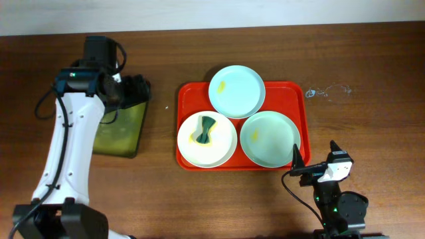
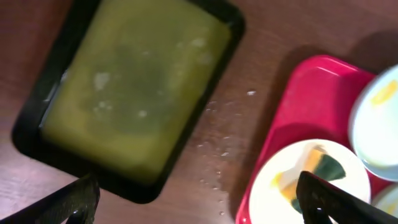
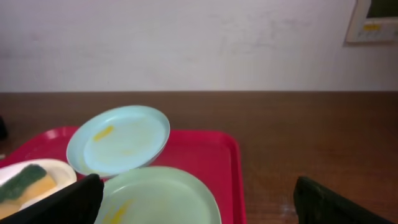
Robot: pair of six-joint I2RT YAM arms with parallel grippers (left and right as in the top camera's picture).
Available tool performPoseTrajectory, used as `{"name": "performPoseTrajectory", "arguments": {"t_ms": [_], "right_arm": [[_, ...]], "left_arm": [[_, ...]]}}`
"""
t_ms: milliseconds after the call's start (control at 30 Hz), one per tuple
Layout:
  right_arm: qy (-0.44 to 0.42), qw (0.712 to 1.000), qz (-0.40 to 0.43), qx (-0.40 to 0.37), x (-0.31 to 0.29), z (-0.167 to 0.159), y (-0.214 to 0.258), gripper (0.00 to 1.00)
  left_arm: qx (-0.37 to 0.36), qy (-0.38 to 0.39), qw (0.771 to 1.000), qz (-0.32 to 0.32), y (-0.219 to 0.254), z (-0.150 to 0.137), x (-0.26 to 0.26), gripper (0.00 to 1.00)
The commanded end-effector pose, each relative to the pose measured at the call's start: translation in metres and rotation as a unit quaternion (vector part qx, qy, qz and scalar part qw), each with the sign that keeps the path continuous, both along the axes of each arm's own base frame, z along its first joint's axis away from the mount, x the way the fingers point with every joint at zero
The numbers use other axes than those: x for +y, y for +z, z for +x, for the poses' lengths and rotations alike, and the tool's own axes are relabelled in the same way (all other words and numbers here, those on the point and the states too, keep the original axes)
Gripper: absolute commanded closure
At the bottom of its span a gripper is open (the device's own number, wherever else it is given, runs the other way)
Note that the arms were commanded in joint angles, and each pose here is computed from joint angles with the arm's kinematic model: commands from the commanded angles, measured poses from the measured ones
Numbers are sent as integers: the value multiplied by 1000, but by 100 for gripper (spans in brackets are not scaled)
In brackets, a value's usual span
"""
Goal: Clean dirty plates on tray and stack at the side
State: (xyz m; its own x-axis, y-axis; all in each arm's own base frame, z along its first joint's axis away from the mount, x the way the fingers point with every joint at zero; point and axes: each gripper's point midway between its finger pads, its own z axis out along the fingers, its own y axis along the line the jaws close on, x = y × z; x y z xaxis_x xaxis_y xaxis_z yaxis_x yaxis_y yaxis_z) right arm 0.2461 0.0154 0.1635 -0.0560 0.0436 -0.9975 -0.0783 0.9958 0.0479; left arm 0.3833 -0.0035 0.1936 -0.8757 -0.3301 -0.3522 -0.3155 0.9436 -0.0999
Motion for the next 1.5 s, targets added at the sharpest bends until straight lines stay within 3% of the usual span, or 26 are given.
{"name": "performPoseTrajectory", "arguments": {"t_ms": [0,67,100,167,233,267,333,400,433,500,533,567,600,633,667,733,833,1033,1133,1467], "right_arm": [[94,993,24,-71,32,-7,35,2],[193,964,2,-183,63,-30,87,2],[249,921,-35,-296,81,-64,132,2],[231,876,-61,-418,77,-102,180,2],[197,876,-50,-438,66,-110,214,2],[193,892,-44,-406,64,-102,226,2],[195,953,-25,-229,65,-54,235,2],[255,961,-30,-99,84,-20,234,1],[327,943,-14,-65,104,-12,241,2],[505,863,30,-5,145,-10,240,2],[541,837,75,29,154,5,238,2],[525,832,149,101,157,37,222,2],[516,824,180,149,164,59,199,32],[470,828,217,215,168,84,164,43],[384,841,229,305,171,109,106,43],[234,861,168,419,163,128,26,43],[135,838,38,528,158,128,-33,44],[144,807,-32,572,179,135,-107,50],[159,801,-45,576,183,134,-117,57],[188,794,-75,574,188,122,-133,57]], "left_arm": [[8,16,1000,9,-5,-2,15,1],[9,14,1000,9,-6,-2,13,1],[9,10,1000,9,-6,-2,10,1],[8,10,1000,9,-6,-1,10,0],[6,10,1000,9,-5,0,10,1],[6,10,1000,9,-5,-1,10,1],[6,9,1000,9,-5,-1,9,1],[7,9,1000,8,-5,-1,9,1],[8,8,1000,6,-6,-2,8,1],[9,6,1000,5,-6,-2,7,1],[10,2,1000,5,-6,-2,4,1],[10,-1,1000,5,-6,-2,1,1],[10,-2,1000,5,-6,-2,0,0],[10,-3,1000,5,-6,-2,0,1],[11,-3,1000,6,-6,-3,0,1],[14,-4,1000,6,-7,-4,-1,1],[7,-4,1000,5,-5,-1,-1,1],[7,-13,1000,-17,-6,-1,-9,1],[6,-13,1000,-16,-6,0,-9,1],[16,-23,999,-41,-10,-1,-19,4]]}}
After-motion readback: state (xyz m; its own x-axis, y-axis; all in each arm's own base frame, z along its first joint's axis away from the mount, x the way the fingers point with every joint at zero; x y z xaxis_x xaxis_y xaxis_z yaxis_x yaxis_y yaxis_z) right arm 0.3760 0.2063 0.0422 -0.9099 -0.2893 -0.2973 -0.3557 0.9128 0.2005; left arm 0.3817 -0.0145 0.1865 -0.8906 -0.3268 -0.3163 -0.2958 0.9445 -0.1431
